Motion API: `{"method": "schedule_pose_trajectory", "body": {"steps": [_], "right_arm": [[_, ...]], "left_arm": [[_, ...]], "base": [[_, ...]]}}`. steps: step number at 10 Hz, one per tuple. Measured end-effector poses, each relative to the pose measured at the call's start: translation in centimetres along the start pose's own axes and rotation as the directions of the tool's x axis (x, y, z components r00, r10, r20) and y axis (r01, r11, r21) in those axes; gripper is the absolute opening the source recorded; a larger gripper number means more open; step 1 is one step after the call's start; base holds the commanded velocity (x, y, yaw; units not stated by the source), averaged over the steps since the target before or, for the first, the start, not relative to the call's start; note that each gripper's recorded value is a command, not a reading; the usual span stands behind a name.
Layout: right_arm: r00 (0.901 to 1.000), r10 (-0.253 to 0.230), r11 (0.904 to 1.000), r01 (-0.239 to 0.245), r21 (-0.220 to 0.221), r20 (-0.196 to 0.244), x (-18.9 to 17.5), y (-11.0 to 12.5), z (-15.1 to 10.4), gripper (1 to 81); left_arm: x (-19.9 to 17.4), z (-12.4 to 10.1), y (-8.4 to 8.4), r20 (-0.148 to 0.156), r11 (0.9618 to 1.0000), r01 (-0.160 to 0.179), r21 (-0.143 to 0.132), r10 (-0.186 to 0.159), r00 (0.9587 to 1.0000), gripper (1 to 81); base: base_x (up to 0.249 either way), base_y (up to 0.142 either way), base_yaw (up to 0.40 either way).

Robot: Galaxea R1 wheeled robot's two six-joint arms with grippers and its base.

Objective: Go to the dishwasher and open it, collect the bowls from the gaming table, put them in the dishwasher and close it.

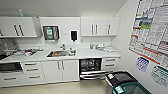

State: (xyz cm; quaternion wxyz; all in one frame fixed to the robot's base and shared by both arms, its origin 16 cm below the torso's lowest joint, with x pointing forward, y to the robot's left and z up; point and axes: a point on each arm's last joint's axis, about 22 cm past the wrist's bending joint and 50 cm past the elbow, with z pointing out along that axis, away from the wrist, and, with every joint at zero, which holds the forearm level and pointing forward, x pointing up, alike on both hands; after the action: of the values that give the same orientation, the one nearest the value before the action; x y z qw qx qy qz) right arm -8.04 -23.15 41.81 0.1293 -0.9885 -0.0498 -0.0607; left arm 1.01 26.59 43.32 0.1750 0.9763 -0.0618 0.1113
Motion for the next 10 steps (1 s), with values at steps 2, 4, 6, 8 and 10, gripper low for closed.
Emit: {"method": "schedule_pose_trajectory", "body": {"steps": [2,4,6,8,10], "right_arm": [[1.0,0.001,1.0,-0.001,0.009,0.002,-0.2,-0.8,0.2,1.0],[1.0,0.002,0.9995,-0.002,0.03,-0.005,0.1,-2.2,0.4,1.0],[1.0,0.002,0.9998,-0.002,0.022,0.0,-0.3,-1.5,0.3,1.0],[1.0,0.001,0.9999,-0.001,0.016,0.0,-0.2,-1.1,0.2,1.0],[1.0,0.001,0.9998,-0.001,0.019,0.002,-0.3,-1.3,0.2,1.0]], "left_arm": [[-0.5,-0.5,-1.3,0.009,0.9998,-0.003,0.02,0.003,1.0,1.0],[-0.3,-0.6,-1.7,0.008,0.9996,-0.005,0.028,0.005,1.0,1.0],[-0.3,-0.5,-1.5,0.007,0.9997,-0.005,0.025,0.005,1.0,1.0],[-0.2,-0.5,-1.4,0.006,0.9997,-0.005,0.024,0.005,1.0,1.0],[-0.2,-0.5,-1.3,0.006,0.9997,-0.005,0.023,0.005,1.0,1.0]], "base": [[0.12,0.0,0.0],[0.12,0.0,0.0],[0.12,0.0,0.0],[0.12,0.0,0.0],[0.12,0.0,0.0]]}}
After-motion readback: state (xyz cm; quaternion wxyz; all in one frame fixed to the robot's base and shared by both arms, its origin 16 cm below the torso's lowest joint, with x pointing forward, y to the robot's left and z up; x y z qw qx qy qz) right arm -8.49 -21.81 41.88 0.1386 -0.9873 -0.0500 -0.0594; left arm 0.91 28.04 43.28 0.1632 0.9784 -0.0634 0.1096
